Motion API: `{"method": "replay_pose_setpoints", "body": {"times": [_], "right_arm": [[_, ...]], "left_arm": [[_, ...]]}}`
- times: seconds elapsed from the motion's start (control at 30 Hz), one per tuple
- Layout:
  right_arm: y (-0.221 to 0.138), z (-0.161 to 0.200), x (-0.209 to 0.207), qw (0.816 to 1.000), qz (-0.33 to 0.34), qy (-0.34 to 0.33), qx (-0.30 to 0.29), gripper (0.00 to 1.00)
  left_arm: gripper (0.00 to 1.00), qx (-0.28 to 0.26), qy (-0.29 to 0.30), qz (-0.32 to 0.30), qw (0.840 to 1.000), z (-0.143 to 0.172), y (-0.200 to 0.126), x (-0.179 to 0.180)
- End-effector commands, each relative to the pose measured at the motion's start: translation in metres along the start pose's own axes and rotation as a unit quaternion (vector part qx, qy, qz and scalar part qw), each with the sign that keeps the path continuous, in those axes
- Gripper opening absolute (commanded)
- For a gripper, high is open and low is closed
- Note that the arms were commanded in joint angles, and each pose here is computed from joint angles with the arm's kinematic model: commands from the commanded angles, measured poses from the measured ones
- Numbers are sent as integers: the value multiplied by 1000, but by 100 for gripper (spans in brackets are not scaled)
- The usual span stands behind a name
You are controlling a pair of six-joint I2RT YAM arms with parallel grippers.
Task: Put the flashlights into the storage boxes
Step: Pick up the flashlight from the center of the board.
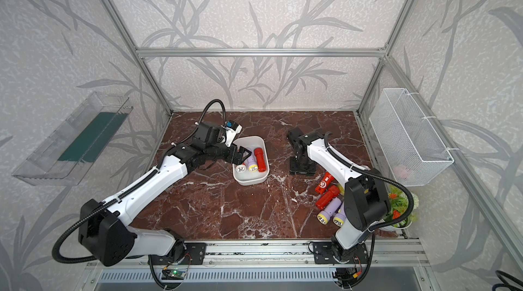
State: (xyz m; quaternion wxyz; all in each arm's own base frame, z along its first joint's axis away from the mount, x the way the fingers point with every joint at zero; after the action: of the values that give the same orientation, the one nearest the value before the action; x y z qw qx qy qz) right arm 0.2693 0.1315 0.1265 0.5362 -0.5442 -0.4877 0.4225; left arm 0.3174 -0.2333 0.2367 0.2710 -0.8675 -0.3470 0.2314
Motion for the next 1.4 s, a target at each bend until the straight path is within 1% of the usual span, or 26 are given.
{"method": "replay_pose_setpoints", "body": {"times": [0.0, 0.23, 0.5, 0.6, 0.87, 1.37], "right_arm": [[-4, 3, -14, 999, -10, 35, -22, 56], [19, 18, -44, 995, -24, 101, -7, 56], [32, 21, -70, 990, -21, 140, -8, 56], [33, 16, -77, 988, -25, 152, -15, 56], [41, 3, -92, 986, -28, 164, -15, 56], [61, -17, -100, 985, -35, 166, 0, 56]], "left_arm": [[90, 0, 36, 22, 999, -12, 9, -18], [90, 8, 54, 50, 997, -23, 28, -39], [90, 21, 74, 68, 995, -30, 44, -54], [90, 24, 78, 74, 994, -33, 51, -60], [90, 28, 83, 77, 993, -43, 62, -64], [90, 30, 82, 65, 994, -54, 71, -62]]}}
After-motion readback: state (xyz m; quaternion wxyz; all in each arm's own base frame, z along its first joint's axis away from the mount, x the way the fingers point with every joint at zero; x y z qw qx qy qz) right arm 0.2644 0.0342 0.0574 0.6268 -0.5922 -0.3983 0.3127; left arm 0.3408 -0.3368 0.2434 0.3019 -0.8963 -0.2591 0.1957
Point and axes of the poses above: each gripper's point midway between its finger pads, its own y axis out along the fingers, its own x axis along the line the jaws close on, z = x × y, the point moved 2 cm from there along -y, back along the fingers, and after that the axes turned 5 degrees about y, right-handed, at the moved point
